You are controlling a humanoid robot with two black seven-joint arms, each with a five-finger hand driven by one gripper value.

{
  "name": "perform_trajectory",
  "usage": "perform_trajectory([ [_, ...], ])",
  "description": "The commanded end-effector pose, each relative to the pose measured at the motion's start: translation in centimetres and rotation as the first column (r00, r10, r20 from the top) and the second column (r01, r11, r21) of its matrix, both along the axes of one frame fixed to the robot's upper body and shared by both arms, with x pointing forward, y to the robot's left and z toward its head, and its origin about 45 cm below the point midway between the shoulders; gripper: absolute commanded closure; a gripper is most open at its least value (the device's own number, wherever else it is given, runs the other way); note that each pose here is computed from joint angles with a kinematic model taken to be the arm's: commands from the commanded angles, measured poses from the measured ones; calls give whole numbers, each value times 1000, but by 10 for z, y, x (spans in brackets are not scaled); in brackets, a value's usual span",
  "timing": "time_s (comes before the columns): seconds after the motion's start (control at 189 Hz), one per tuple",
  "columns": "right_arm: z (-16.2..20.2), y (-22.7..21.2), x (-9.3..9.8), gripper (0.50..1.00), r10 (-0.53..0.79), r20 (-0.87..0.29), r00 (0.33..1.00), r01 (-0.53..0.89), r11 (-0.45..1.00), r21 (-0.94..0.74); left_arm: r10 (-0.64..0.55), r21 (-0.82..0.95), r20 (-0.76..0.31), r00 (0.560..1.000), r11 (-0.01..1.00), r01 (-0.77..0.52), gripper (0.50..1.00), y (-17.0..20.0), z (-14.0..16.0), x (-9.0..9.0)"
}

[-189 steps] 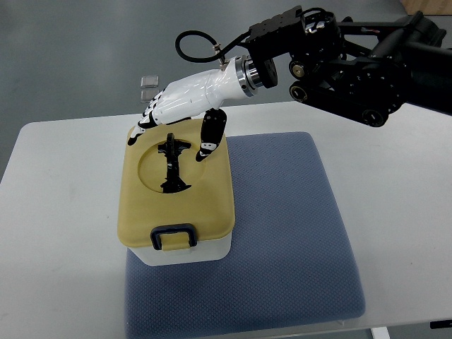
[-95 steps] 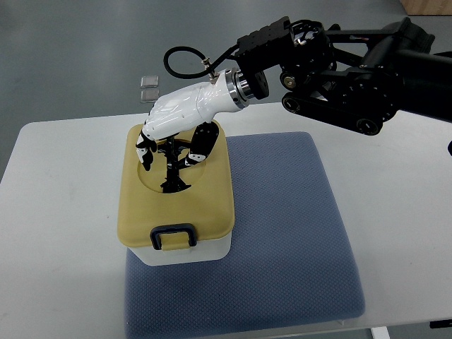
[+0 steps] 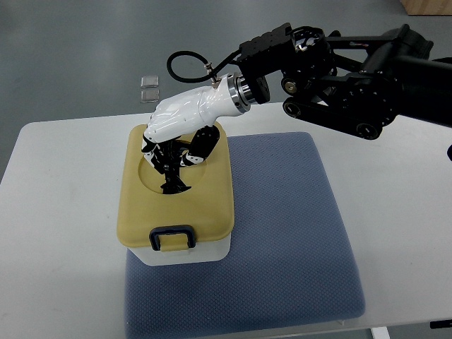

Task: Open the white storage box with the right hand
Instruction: 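Close the right hand fingers around the black lid handle, then lift the yellow lid off the white box with the right hand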

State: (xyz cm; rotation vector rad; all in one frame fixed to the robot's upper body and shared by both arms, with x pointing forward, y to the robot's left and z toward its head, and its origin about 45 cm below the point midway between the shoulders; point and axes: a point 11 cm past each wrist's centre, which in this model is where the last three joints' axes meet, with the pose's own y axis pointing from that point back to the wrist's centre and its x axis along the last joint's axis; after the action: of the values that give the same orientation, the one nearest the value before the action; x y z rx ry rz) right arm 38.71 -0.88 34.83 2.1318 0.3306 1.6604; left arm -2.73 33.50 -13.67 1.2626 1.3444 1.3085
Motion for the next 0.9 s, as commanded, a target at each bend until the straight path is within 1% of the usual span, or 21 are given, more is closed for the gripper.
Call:
perform_trajectory([
  [0.0,-2,-1,0,1000,-2,-4,1000,2,1000,-1,0,0,0,1000,1000,0,500,0,0,0],
  [0.322,12,-7,6,1000,-24,8,1000,24,999,28,0,0,0,1000,1000,0,500,0,0,0],
  [0.47,28,-7,9,1000,-36,9,999,36,997,71,0,0,0,1000,1000,0,500,0,0,0],
  [0.692,39,-13,14,1000,-54,19,998,52,994,99,0,0,0,1000,1000,0,500,0,0,0],
  [0.798,53,-25,23,1000,-92,33,995,87,987,136,0,0,0,1000,1000,0,500,0,0,0],
  [0.893,66,-46,35,1000,-149,45,988,139,976,169,0,0,0,1000,1000,0,500,0,0,0],
])
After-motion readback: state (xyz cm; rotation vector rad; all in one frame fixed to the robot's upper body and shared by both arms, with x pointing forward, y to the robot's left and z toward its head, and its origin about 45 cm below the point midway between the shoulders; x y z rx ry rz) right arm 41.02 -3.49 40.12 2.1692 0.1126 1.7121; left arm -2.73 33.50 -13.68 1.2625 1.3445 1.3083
